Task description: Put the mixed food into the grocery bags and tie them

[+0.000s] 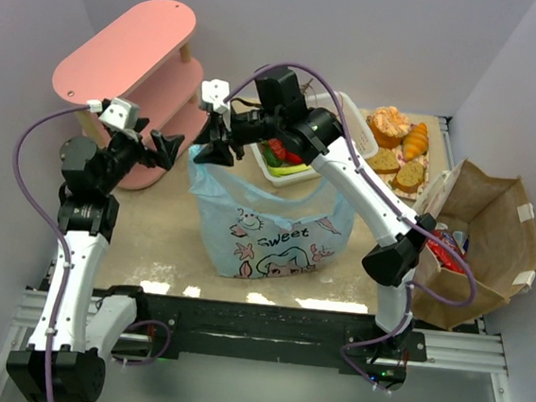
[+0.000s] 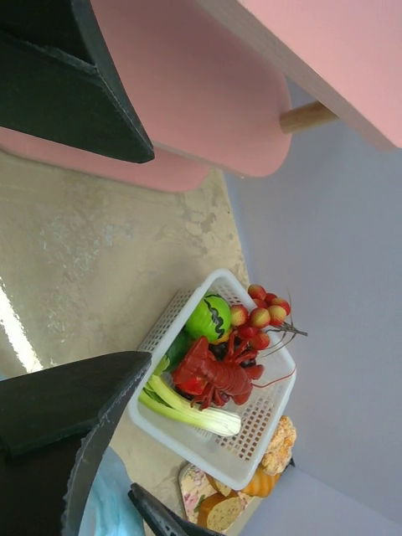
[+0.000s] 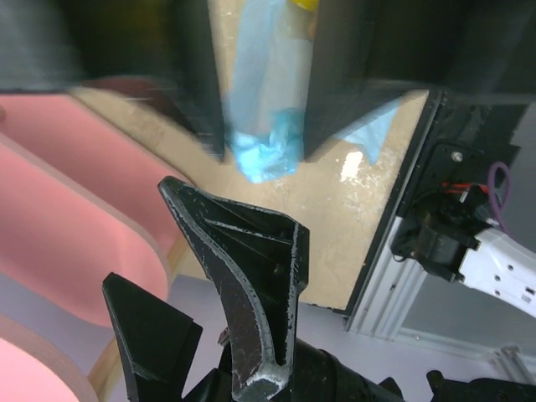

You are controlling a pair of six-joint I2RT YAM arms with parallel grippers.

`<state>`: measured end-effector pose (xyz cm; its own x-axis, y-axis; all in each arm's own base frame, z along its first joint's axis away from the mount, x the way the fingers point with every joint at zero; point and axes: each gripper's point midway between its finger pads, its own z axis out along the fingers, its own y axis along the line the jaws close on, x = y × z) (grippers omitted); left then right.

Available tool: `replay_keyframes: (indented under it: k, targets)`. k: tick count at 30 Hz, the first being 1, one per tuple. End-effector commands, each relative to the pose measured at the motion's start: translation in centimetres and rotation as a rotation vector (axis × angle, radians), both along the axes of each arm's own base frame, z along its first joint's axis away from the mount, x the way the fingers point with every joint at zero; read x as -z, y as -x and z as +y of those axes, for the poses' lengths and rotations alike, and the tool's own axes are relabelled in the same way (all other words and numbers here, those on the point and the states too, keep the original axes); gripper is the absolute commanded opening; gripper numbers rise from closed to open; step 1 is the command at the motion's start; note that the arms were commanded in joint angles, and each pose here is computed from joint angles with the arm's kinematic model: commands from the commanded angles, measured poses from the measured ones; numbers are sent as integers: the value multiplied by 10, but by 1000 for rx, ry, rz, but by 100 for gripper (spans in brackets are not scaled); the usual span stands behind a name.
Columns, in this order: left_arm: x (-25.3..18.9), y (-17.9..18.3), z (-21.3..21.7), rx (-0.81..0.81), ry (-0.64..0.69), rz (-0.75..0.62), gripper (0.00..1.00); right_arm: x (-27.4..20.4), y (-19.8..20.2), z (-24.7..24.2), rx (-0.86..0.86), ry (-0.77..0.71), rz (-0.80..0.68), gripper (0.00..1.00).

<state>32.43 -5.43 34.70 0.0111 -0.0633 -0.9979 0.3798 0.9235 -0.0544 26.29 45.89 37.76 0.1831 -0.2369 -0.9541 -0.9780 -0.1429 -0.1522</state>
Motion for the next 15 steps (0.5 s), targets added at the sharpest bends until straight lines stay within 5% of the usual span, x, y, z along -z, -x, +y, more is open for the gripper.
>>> replay_keyframes:
  k: [1,3,9,15]
  targets:
    - [-30,9,-1,12,-32,-110,100,-21,3,-2,-39,-73,43,21]
    - [-35,14,-1,8,-30,-139,100,-24,-2,-5,-5,-82,76,2]
    - [-50,50,-39,236,-48,-276,100,-40,-38,-42,207,-123,153,0]
    - [-60,94,-82,566,129,-406,100,-43,-46,-71,286,-139,180,0]
